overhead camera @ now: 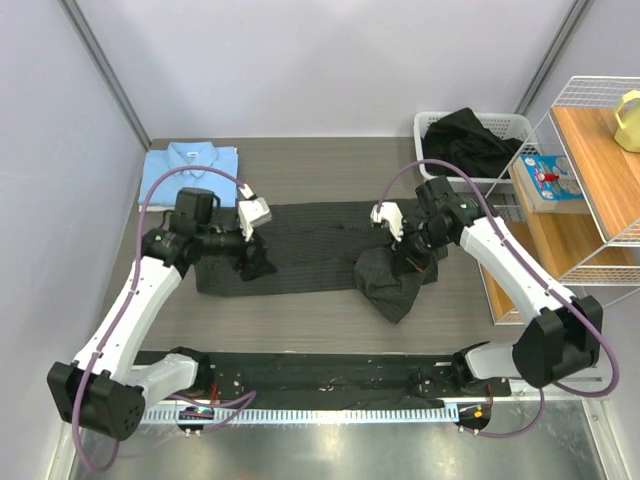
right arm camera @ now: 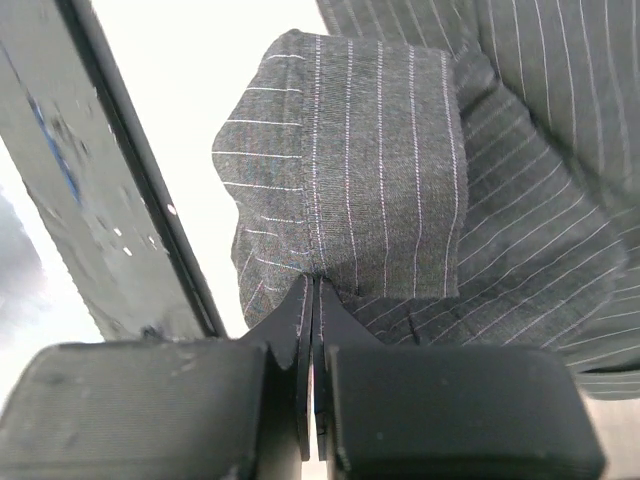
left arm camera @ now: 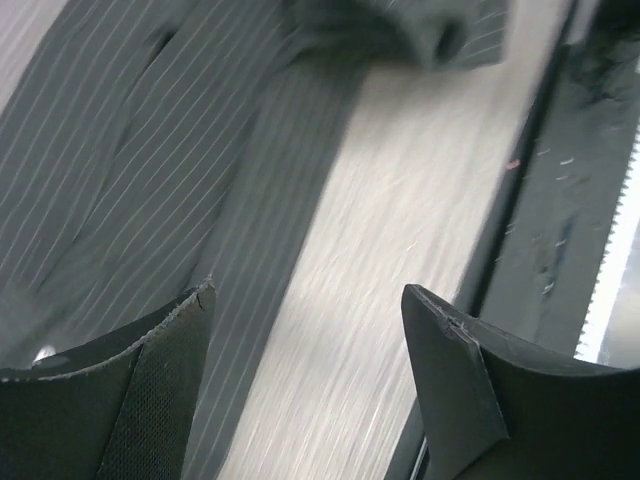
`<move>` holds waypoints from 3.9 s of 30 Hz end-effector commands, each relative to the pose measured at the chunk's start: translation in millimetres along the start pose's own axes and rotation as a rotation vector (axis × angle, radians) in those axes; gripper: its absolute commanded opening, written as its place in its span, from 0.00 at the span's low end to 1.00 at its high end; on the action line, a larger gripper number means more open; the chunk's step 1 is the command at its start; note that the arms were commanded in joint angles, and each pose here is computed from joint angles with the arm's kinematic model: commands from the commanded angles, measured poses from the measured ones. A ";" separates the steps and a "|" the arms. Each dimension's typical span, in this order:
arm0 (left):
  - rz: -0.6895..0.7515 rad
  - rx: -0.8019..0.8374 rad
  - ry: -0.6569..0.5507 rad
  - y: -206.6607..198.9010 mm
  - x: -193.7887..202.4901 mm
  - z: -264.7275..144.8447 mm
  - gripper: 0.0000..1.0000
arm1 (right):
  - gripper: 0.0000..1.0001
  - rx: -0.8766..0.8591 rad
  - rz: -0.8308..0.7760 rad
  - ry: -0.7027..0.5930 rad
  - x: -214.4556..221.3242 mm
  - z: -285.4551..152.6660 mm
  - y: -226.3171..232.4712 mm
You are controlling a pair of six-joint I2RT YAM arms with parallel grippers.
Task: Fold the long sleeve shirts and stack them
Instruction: Fold the shirt
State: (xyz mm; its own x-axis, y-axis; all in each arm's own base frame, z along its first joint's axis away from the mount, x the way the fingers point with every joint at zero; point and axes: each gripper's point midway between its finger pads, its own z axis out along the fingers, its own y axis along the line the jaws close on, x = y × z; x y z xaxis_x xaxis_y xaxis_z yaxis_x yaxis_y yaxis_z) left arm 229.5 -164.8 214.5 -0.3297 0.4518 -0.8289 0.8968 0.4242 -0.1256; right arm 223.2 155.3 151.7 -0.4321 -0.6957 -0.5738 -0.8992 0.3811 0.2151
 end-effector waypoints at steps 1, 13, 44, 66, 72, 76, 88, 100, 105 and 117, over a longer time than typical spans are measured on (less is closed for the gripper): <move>0.041 0.080 -0.145 -26.5 -36.8 23.5 0.76 | 0.01 0.033 -0.272 0.002 -0.7 -14.4 7.8; -0.158 0.350 -0.181 -73.8 -98.6 148.2 0.77 | 0.01 0.271 -0.679 -0.085 4.4 -29.0 6.0; -0.095 0.189 -0.050 -43.2 -139.5 165.0 0.00 | 0.75 0.504 -0.663 -0.144 -18.8 -46.3 0.2; 0.427 -0.597 -0.361 179.3 -260.4 85.7 0.00 | 0.48 0.440 -0.126 -0.055 32.5 -31.6 -52.7; 0.424 -0.701 -0.399 202.7 -262.4 58.3 0.00 | 0.40 0.375 -0.073 0.029 52.3 -4.2 -64.9; 0.421 -0.685 -0.406 205.0 -258.7 49.7 0.00 | 0.36 0.375 -0.021 0.066 59.6 10.9 -83.3; 0.419 -0.545 -0.364 188.8 -216.7 63.7 0.00 | 0.26 0.367 0.195 0.179 96.2 49.1 -132.4; 0.571 -0.111 -0.331 163.3 -158.7 79.0 0.00 | 0.32 0.217 0.271 0.118 73.1 41.1 -110.9; 0.708 0.065 -0.217 121.7 -102.5 78.1 0.00 | 0.34 0.210 0.280 0.073 54.6 29.0 -107.2; 0.902 0.359 0.006 79.1 32.5 65.6 0.01 | 0.35 0.196 0.385 0.084 58.8 55.1 -126.0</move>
State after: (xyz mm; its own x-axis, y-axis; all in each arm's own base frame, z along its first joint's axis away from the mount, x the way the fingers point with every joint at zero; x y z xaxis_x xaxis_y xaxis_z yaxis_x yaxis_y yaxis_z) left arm 336.9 -185.8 150.2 0.3913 0.5367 -0.7476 0.9192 -0.1900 0.3448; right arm 305.4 100.2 55.6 -0.7175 -0.5514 -0.4256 -0.6761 0.6982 0.2352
